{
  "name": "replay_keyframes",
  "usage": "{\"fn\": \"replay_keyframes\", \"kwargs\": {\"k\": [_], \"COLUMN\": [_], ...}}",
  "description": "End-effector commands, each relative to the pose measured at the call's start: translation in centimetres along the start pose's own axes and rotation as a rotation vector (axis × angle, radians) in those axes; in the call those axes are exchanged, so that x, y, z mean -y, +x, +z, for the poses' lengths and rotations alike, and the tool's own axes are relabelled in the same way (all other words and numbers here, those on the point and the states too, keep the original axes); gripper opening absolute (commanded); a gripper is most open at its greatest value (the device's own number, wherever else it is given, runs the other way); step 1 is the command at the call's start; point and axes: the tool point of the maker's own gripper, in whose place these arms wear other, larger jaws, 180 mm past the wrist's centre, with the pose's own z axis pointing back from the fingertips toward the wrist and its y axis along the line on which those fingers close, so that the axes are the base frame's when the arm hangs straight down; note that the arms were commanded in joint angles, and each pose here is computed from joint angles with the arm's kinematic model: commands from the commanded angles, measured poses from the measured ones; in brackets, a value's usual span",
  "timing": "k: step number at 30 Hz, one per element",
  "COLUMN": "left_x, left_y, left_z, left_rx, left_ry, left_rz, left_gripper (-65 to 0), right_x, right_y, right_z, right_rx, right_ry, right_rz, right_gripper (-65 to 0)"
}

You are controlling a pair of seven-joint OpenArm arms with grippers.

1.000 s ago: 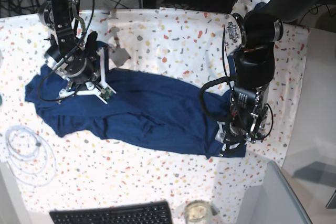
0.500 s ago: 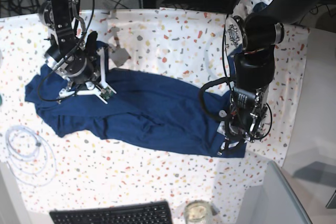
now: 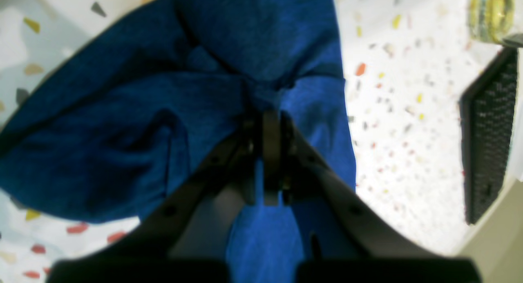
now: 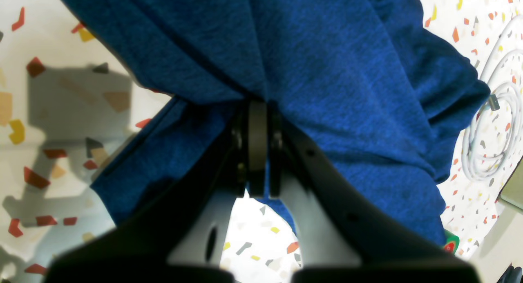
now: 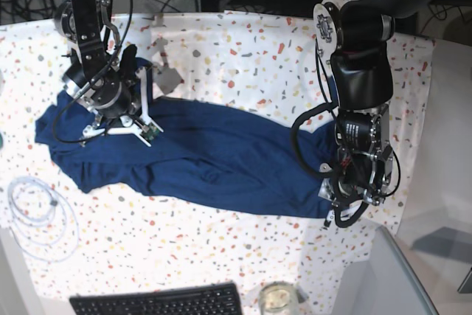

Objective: Layout the t-shirt on the table in an organized manner, then fold the t-shirt properly
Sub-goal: 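Pull the hem end with the left gripper away from the right gripper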

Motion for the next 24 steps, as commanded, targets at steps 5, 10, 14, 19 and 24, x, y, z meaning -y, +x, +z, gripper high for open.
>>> {"fn": "replay_keyframes", "kwargs": {"k": [5,10,14,19,24], "left_x": [2.7,2.7,2.4,0.3,-2.7], "left_y": [1.2,1.0,0.9,-0.7,-1.9], "left_z": [2.2,2.2,2.1,0.9,0.2], "left_rx": [0.014,0.000,-0.002,-0.052,-0.066], "left_ry": [-0.092,-0.093,-0.087,-0.029,0.027], "left_rz": [-0.007,-0.008,-0.009,-0.004,-0.002], "left_gripper": [-65.0,-65.0,-65.0,-65.0,-65.0], "right_x": [1.0,1.0,1.0,0.9,0.8], "right_y": [1.0,1.0,1.0,0.9,0.8], "right_z": [0.2,0.2,0.2,0.2,0.2], "right_rx": [0.031,0.031,0.031,0.029,0.027], "right_ry": [-0.023,-0.024,-0.024,-0.022,-0.019], "right_rz": [-0.002,-0.003,-0.003,-0.003,-0.003], "right_gripper": [-65.0,-65.0,-65.0,-65.0,-65.0]}}
